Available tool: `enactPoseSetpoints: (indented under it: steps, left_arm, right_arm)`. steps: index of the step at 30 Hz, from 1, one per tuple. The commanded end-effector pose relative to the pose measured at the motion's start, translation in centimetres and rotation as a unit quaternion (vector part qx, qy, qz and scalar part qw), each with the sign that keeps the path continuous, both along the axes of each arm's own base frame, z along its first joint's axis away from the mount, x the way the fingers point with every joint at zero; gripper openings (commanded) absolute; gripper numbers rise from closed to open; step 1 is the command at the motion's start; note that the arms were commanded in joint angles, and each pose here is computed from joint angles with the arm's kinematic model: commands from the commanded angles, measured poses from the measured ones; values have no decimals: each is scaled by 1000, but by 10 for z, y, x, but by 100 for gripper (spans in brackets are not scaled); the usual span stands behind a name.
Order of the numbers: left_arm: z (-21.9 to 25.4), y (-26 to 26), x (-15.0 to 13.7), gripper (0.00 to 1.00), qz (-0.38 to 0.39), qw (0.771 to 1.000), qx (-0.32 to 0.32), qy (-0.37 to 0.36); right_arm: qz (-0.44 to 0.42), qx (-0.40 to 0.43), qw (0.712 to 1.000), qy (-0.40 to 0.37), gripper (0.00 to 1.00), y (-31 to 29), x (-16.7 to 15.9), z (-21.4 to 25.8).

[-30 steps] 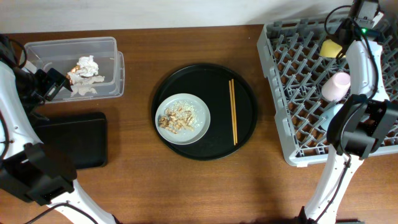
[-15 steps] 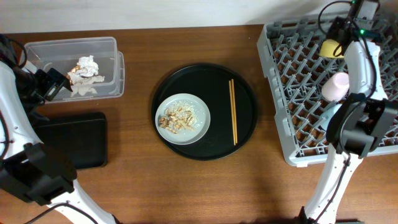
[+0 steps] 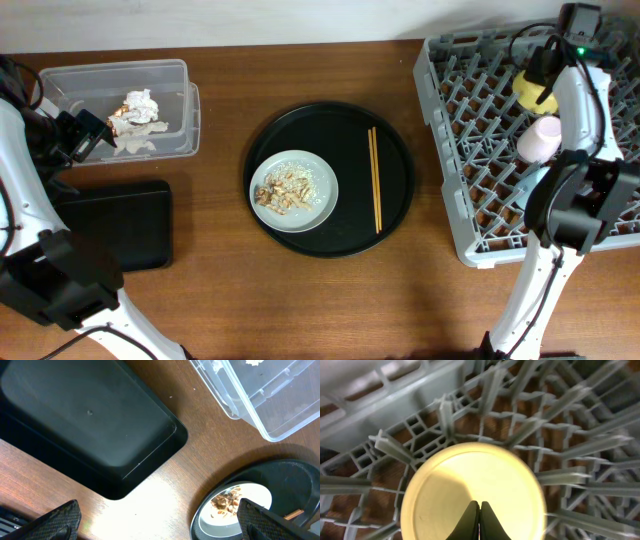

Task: Sort waste into correct bins and load items into the dishwasher rack
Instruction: 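Lower the yellow cup upside down into the rack and release, then move the right gripper back to the chopsticks on the round tray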

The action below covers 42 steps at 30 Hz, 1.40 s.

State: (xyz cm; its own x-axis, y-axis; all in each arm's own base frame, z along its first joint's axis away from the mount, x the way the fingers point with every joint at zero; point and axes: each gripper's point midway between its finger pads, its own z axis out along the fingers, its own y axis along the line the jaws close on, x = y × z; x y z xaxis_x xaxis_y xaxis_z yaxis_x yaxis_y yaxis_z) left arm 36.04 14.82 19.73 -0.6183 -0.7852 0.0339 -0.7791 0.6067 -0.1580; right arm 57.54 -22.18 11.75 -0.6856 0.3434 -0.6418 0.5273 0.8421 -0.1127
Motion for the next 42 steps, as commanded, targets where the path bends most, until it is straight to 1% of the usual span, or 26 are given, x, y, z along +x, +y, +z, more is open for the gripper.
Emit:
enactPoseSetpoints:
  steps: [1,2,4,7,8,9,10,11,12,13,14,15,16,19,20,23,25,26,27,28,30,31,32,34,37,42]
  left_arm:
    - [12,-1,-4,99,5,1000,6,-14]
    - [12,-1,-4,99,5,1000,6,-14]
    - [12,-1,-4,99,5,1000,6,-14]
    - [12,-1,-4,99,5,1000,6,-14]
    - [12,-1,-4,99,5,1000,6,-14]
    - [12,-1,-4,99,5,1000,6,-14]
    - [12,-1,-4,99,5,1000,6,-14]
    - [12,-1,-4,99,5,1000,6,-14]
    - [12,-1,-4,99,5,1000,6,-14]
    - [12,-1,-4,99,5,1000,6,-14]
    - [12,-1,-4,99,5,1000,6,-14]
    - [12,-1,-4,99,5,1000,6,-14]
    - [12,-1,-4,99,5,1000,6,-14]
    - [12,-1,-4,99,5,1000,6,-14]
    - [12,-1,-4,99,5,1000,6,-14]
    - [12,-1,-4,99,5,1000,6,-14]
    - [12,-1,-4,100,5,1000,6,-14]
    - [12,-1,-4,99,5,1000,6,-14]
    - [12,-1,-4,99,5,1000,6,-14]
    - [12,-1,-4,99,5,1000,6,-14]
    - [12,-1,-4,99,5,1000,6,-14]
    - [12,-1,-4,99,5,1000,6,-14]
    - [12,-1,-4,99,5,1000,6,-14]
    - [12,-1,-4,99,5,1000,6,-14]
    - [12,-1,-4,99,5,1000,6,-14]
    - [12,-1,-4,99,5,1000,6,-14]
  right_arm:
    - [-12,-39,996,-78,15,-1,-12,105]
    - [-3,-37,995,-93,17,6,-13,121]
    - [22,-23,992,-121,19,23,-16,151]
    - [116,37,976,-180,23,80,-19,204]
    - [184,80,957,-208,28,119,-23,228]
    - [228,110,942,-219,34,145,-27,240]
    - [265,138,928,-223,47,168,-32,247]
    - [300,167,913,-222,63,190,-38,251]
    - [329,194,898,-219,68,209,-43,252]
    - [371,235,874,-209,69,239,-52,252]
    - [395,263,859,-192,70,262,-58,246]
    - [401,279,857,-166,70,279,-65,236]
    - [395,284,864,-131,70,293,-71,220]
    - [367,257,893,-34,70,317,-89,175]
    - [365,249,897,-8,70,325,-95,164]
    - [389,248,886,48,71,365,-114,142]
    - [411,251,873,76,86,392,-126,131]
    - [416,242,872,89,87,400,-129,123]
    - [415,224,876,100,83,404,-131,117]
    - [409,206,882,113,69,408,-132,108]
    - [364,173,904,141,56,406,-134,89]
    - [316,149,923,159,49,401,-134,73]
    - [289,133,933,169,46,398,-133,62]
    - [258,115,940,191,43,398,-133,40]
    - [244,118,935,228,39,405,-134,4]
    - [234,114,925,278,39,404,-137,-41]
